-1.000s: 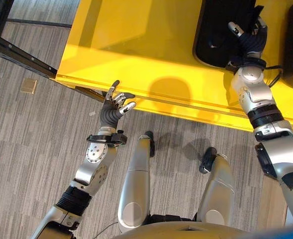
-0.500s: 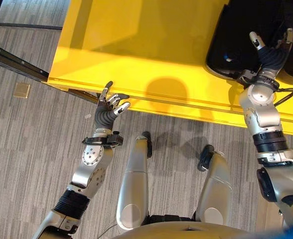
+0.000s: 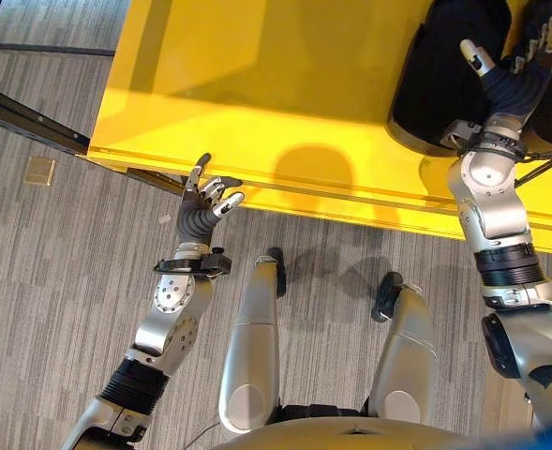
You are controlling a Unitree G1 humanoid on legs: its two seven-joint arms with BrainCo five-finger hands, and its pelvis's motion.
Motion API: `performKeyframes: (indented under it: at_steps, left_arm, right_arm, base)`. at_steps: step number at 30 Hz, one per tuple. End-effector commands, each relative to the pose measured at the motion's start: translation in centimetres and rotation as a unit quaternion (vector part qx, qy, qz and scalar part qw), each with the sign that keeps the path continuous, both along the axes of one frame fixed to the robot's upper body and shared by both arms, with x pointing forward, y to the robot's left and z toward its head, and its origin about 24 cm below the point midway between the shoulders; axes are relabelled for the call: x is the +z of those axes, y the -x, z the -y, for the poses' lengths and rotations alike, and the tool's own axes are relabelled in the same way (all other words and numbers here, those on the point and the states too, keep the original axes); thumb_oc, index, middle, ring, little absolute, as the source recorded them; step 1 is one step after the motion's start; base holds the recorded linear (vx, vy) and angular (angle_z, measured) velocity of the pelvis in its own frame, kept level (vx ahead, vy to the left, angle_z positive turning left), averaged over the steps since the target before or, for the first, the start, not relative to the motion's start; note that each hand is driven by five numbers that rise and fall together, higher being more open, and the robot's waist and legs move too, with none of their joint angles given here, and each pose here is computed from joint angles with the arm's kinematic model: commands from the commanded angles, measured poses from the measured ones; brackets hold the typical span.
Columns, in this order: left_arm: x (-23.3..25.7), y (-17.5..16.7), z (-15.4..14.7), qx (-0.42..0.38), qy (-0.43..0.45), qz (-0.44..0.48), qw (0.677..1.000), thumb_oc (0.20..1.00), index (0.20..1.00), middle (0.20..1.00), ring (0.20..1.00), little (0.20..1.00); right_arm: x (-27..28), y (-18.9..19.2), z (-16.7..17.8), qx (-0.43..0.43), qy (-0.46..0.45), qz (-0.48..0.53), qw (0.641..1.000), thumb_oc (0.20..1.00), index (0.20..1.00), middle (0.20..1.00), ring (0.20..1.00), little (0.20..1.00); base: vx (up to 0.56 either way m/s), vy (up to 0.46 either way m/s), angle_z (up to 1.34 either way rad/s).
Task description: Move parts from the plastic box to the shelf.
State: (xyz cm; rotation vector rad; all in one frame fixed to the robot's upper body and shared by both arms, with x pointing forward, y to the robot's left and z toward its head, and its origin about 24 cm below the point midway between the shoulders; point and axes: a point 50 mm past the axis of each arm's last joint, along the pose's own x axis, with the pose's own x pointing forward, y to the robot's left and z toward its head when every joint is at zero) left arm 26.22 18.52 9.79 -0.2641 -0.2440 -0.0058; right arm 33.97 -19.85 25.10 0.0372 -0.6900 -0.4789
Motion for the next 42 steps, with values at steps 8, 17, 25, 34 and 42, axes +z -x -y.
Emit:
performKeyframes:
  at_steps: [8,17,25,34,42]
  left_arm:
    - [-2.9,0.2,2.0,-0.051,-0.005,-0.079,0.996,1.000,1.000,1.000,1.000,1.000]
    - [-3.2,0.4,1.8,-0.055,-0.005,-0.085,0.995,1.000,1.000,1.000,1.000,1.000]
    - [-3.3,0.4,2.0,-0.063,-0.004,-0.091,0.994,1.000,1.000,1.000,1.000,1.000]
    - [-3.2,0.3,2.2,-0.074,-0.001,-0.092,0.993,1.000,1.000,1.000,1.000,1.000]
    - [-3.2,-0.1,2.8,-0.085,0.001,-0.096,0.992,1.000,1.000,1.000,1.000,1.000]
  right_arm:
    - [4.7,0.8,-0.9,0.022,0.034,0.089,0.995,1.000,1.000,1.000,1.000,1.000]
    - [5.5,-0.9,-1.3,0.037,0.032,0.061,0.997,1.000,1.000,1.000,1.000,1.000]
    - [6.0,-3.7,-2.0,0.045,0.013,-0.002,0.999,1.000,1.000,1.000,1.000,1.000]
    - [5.9,-5.9,-2.9,0.071,-0.022,-0.061,0.995,1.000,1.000,1.000,1.000,1.000]
    - [3.9,-7.5,-4.3,0.091,-0.074,-0.128,0.985,1.000,1.000,1.000,1.000,1.000]
  base:
    - [0.00,0.000,0.00]
    - [0.00,0.000,0.00]
    - [0.00,0.000,0.00]
    - [0.00,0.000,0.00]
    - [0.02,0.001,0.00]
